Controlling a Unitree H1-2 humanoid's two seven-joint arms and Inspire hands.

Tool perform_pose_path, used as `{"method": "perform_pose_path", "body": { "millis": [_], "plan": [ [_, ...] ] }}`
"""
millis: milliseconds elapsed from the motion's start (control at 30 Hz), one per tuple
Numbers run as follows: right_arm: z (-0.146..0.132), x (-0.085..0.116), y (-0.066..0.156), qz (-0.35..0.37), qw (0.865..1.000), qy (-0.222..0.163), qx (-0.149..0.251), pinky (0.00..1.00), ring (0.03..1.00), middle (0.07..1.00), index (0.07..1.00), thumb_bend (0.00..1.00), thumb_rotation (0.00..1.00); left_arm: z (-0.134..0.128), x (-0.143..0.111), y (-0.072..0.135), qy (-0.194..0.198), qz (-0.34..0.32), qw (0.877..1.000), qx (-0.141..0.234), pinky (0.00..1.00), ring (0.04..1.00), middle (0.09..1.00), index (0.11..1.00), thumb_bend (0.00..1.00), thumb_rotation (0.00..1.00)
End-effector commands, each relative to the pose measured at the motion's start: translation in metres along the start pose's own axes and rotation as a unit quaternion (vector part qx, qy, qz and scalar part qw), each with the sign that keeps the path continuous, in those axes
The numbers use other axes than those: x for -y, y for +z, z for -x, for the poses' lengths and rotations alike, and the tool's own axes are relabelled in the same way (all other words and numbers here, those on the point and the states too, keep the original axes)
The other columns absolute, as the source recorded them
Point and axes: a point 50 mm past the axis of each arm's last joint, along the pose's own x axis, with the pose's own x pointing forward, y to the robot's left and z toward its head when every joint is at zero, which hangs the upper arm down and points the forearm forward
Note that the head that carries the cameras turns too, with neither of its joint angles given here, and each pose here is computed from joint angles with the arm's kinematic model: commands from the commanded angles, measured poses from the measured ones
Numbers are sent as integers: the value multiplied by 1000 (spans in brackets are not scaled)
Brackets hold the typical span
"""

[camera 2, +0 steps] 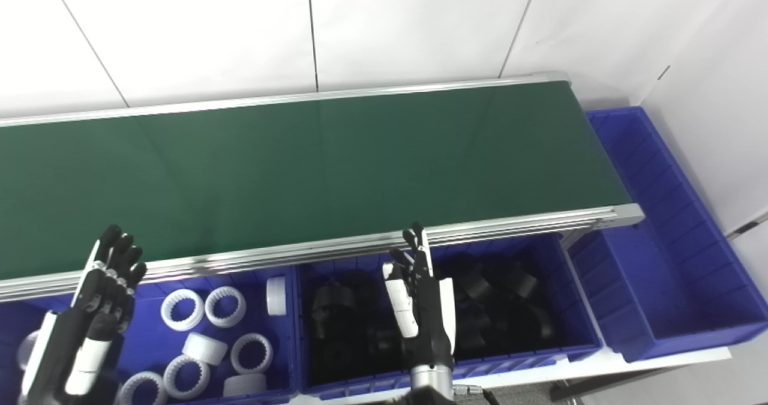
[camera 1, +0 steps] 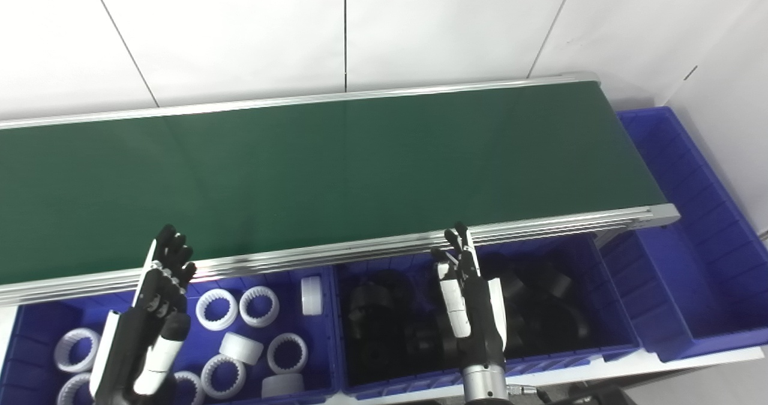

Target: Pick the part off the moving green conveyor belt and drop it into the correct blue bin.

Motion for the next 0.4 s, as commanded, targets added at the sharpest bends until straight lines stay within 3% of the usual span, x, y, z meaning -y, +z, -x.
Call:
{"method": "perform_pose_path", "body": {
  "millis": [0,133,367],
  "plan": [
    [15,-12,17,-42,999,8,22,789,840,944,997,747,989,2,7,11,10,3,999,37,1000,997,1000,1000,719,701],
    [16,-2,16,-36,999,16,21,809,855,954,1000,801,1000,4,15,2,33,27,998,35,1000,1000,1000,1000,599,696],
    [16,5,15,-46,998,25,25,815,851,940,964,795,989,-2,25,-8,41,38,998,27,1000,1000,1000,1000,618,740]
  ]
}}
